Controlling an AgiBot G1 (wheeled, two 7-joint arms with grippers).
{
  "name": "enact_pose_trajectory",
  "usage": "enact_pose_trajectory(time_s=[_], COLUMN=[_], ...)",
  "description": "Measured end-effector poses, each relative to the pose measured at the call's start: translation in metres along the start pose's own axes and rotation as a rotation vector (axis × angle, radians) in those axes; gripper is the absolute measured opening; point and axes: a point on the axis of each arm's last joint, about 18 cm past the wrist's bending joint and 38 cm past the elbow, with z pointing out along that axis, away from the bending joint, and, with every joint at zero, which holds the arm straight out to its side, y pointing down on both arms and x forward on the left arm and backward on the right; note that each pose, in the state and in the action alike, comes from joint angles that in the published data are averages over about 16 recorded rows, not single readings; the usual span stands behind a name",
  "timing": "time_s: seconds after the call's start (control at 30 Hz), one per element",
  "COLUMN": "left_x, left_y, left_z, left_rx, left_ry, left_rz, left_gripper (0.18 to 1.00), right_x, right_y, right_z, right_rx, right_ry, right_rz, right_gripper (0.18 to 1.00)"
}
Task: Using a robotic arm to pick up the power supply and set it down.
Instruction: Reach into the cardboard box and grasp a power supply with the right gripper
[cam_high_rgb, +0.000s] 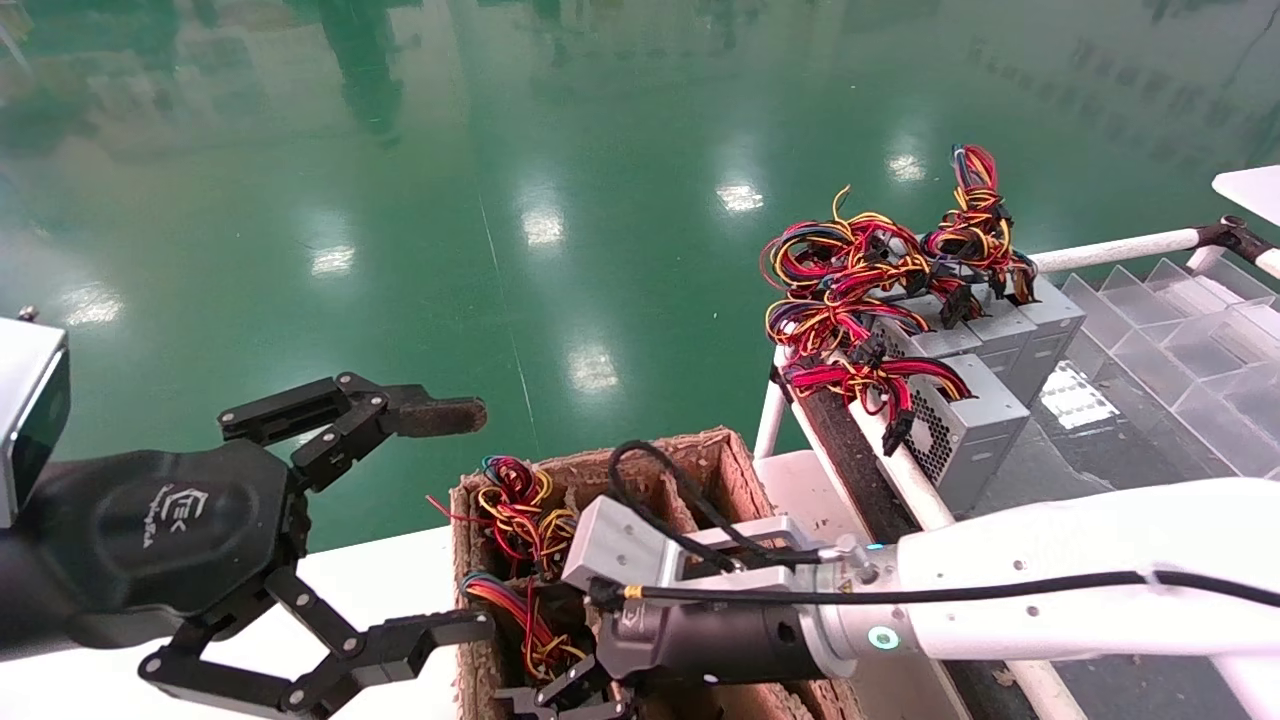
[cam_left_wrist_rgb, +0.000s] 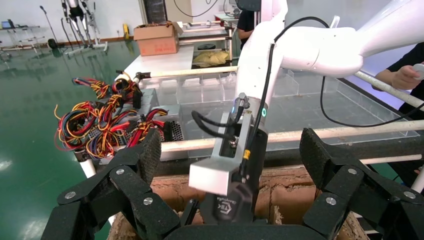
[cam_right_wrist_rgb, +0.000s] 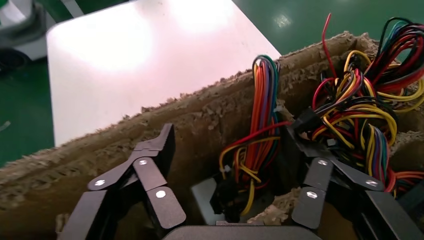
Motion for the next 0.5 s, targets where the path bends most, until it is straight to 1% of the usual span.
enact_pose_trajectory(time_s=[0.07,0.27,0.4,0.5], left_x=[0.000,0.000,0.000,0.000], left_y=[0.000,0.000,0.000,0.000], left_z=[0.000,0.000,0.000,0.000], left_rx=[0.000,0.000,0.000,0.000], left_ry=[0.000,0.000,0.000,0.000], left_rz=[0.000,0.000,0.000,0.000], left_gripper=[1.000,1.001,1.001,1.001], right_x=[0.002,0.006,0.009,0.010], right_y=[-0.002,-0.009,-0.012,-0.014], right_z=[0.003,0.011,0.017,0.021], right_rx=[-0.010,-0.028,-0.035,-0.040], right_ry=[0.009,0.033,0.046,0.055], right_rz=[-0.016,-0.058,-0.077,-0.089], right_gripper=[0.796,0.662,0.556,0.494])
